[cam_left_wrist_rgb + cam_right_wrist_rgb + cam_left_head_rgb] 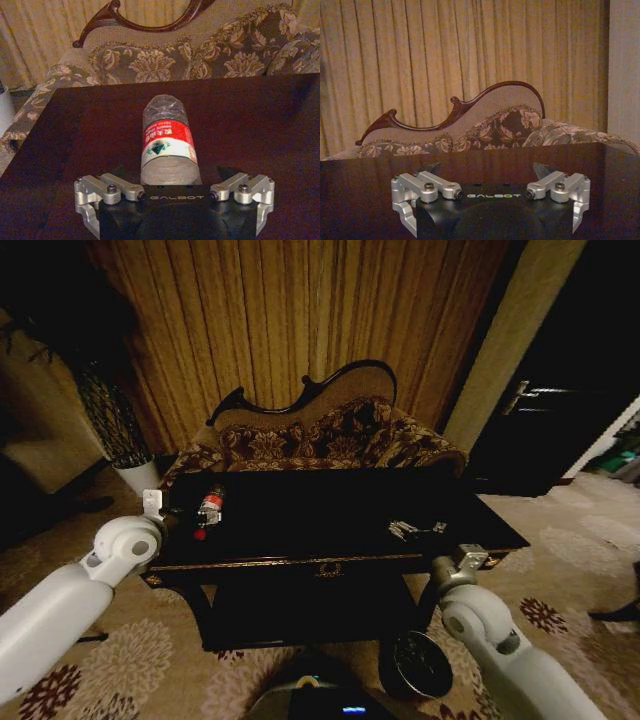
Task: Move to the front of the table and place the trash on the table into the trash bin.
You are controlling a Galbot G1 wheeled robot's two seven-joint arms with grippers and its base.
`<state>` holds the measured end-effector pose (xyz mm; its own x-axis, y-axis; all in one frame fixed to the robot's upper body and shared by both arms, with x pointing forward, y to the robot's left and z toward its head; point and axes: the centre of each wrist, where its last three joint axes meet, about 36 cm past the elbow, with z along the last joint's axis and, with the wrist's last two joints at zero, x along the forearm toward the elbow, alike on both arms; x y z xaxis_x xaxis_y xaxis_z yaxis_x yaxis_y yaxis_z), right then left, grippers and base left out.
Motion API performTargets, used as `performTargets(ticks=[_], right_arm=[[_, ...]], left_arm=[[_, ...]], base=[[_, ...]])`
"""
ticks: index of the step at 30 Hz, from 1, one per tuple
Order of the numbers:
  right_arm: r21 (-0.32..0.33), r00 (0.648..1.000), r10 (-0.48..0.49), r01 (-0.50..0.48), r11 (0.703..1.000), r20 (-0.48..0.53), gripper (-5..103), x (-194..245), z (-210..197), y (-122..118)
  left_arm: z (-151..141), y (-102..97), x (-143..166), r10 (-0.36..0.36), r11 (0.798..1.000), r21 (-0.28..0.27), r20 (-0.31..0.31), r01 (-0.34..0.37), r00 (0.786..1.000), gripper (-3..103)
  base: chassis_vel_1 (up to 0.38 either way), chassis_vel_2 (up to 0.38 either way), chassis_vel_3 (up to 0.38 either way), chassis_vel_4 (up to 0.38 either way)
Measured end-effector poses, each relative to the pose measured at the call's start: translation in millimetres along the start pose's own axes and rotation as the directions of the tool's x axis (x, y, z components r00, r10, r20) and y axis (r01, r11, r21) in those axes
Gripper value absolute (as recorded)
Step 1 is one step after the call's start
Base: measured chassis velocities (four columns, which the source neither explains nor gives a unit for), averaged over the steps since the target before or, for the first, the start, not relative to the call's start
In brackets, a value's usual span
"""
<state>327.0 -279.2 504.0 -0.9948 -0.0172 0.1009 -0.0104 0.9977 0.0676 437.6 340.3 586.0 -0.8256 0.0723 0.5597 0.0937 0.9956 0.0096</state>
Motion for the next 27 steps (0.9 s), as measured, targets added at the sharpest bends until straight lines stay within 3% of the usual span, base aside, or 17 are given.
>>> performTargets(ticks=[27], right_arm=[[-0.006, 1.0, -0.01, 0.01, 1.0, 0.023, 100, 3, -8, 3]], left_arm=[[12, 2.4, 2, 0.009, 1.0, 0.026, -0.019, -0.008, 1.0, 100]], base=[[0.0, 0.0, 0.0, 0.0]])
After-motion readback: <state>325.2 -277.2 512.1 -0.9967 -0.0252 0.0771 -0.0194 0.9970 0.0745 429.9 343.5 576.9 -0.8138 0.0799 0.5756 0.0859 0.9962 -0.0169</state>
